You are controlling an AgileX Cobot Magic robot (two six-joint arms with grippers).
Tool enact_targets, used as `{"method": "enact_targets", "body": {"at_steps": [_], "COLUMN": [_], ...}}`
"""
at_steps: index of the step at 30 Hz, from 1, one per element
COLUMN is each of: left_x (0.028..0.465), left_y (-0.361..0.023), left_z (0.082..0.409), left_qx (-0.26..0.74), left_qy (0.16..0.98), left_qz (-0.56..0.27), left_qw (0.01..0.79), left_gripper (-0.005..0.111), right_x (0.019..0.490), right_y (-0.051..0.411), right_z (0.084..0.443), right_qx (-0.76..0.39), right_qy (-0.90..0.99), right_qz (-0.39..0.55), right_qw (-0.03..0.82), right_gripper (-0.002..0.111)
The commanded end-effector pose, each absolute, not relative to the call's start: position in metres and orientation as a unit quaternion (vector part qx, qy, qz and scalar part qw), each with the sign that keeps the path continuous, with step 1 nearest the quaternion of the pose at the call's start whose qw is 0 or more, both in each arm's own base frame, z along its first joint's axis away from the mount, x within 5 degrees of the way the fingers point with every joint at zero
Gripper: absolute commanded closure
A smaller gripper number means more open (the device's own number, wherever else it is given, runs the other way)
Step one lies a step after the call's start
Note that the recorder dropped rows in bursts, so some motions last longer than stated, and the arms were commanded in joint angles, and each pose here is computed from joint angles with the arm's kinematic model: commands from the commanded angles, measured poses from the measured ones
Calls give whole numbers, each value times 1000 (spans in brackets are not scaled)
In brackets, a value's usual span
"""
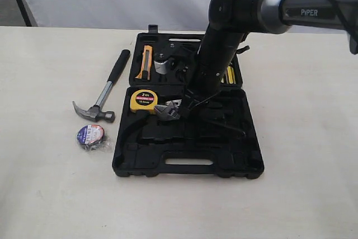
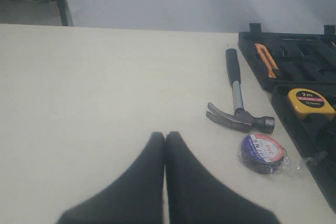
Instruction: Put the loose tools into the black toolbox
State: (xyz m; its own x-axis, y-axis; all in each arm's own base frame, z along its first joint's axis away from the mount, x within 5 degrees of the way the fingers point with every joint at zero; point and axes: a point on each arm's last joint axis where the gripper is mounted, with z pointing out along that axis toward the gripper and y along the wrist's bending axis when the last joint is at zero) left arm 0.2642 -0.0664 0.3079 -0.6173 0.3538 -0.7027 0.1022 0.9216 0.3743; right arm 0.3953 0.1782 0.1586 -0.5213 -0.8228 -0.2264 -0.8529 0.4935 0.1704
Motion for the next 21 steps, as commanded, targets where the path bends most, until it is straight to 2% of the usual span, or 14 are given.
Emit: {"method": "enact_targets", "body": {"at_steps": [1,5,8,12,16,21], "left_x": [263,263,263,263,263,263], "left_y": [-66,-66,-66,-66,-66,-66], "left_z": [307,307,307,307,307,307], "left_qx": [122,122,122,122,122,122], "left_qy": [888,888,888,888,888,888], "left_qz": [139,139,139,139,139,139], "left_qw": [422,422,422,422,422,422], "left_gripper": [105,105,105,105,105,105], "right_x": [394,381,371,353,337,324], "right_y": [176,179,189,202,216,221], "right_z": [202,224,220,196,173,159], "right_qx": [-488,-514,-515,-521,-545,-541], "right_qy": [858,847,841,833,806,792], "right_qz": [116,44,-13,-35,-96,-157], "right_qw": [112,127,163,182,211,235], "right_gripper": [109,109,109,109,109,109]}}
